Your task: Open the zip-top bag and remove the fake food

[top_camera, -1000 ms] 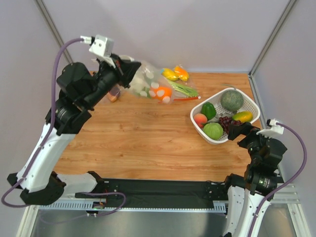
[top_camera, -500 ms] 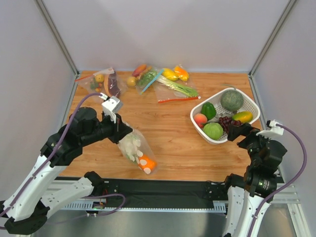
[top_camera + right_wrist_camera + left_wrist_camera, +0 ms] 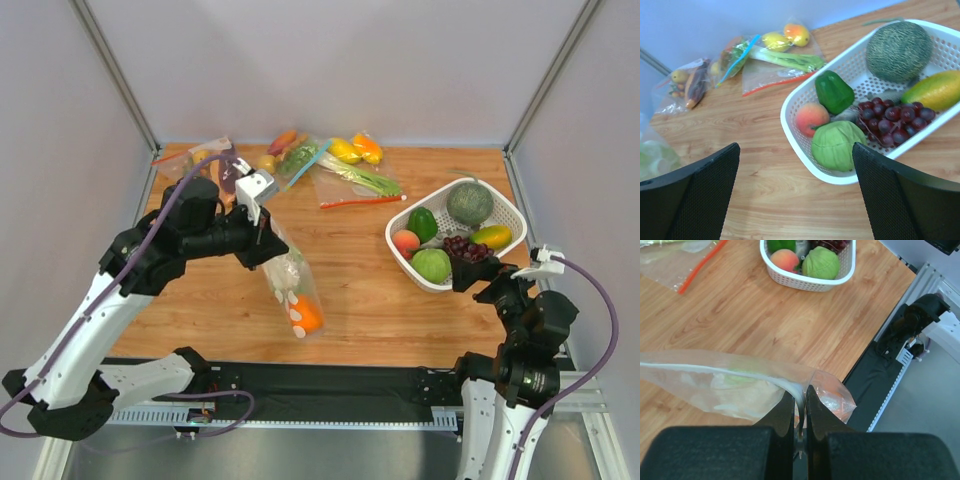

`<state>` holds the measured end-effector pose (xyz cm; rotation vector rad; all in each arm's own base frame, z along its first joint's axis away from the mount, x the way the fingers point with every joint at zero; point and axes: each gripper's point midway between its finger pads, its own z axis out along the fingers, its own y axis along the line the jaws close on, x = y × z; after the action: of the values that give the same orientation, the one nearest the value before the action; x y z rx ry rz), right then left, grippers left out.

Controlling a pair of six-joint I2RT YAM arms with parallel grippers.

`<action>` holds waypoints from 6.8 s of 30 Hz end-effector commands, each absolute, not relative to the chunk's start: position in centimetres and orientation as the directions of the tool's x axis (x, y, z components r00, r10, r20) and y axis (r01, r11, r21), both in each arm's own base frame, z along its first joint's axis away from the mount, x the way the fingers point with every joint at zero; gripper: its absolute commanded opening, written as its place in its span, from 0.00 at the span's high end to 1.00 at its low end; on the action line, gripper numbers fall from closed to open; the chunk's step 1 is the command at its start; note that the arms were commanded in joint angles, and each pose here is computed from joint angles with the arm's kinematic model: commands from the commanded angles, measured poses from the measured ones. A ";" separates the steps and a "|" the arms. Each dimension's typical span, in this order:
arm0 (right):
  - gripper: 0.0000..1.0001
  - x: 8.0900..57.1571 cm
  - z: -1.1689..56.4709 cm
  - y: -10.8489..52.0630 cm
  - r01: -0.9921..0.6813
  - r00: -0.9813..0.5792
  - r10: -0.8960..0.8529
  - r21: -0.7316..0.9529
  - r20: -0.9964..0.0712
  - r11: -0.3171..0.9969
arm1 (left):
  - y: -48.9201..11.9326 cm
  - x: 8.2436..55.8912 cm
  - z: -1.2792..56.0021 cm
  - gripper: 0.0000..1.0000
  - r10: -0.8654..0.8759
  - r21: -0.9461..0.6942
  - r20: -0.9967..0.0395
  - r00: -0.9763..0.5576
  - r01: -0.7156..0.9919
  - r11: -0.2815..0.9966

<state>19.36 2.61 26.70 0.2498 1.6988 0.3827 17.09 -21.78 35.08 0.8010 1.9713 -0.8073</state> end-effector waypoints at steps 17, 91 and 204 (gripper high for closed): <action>0.11 18.1 32.3 12.0 -0.589 -0.288 0.323 0.433 -0.901 0.682 | -22.5 14.6 26.0 1.00 0.594 -0.185 -0.675 -0.438 0.880 0.438; 0.62 5.0 21.0 38.6 -0.986 0.016 -0.297 0.034 -0.955 -0.162 | -21.1 5.3 28.0 1.00 0.607 -0.081 -0.783 -0.136 0.990 0.117; 0.41 15.9 34.1 28.3 -0.779 -0.028 -0.033 0.001 -0.999 0.626 | -30.5 16.0 27.2 1.00 0.391 -0.010 -0.914 -0.107 0.971 0.241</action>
<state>16.44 28.04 32.94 -0.7206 1.5164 0.6119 16.56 -30.08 25.41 1.3039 1.7230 -0.7885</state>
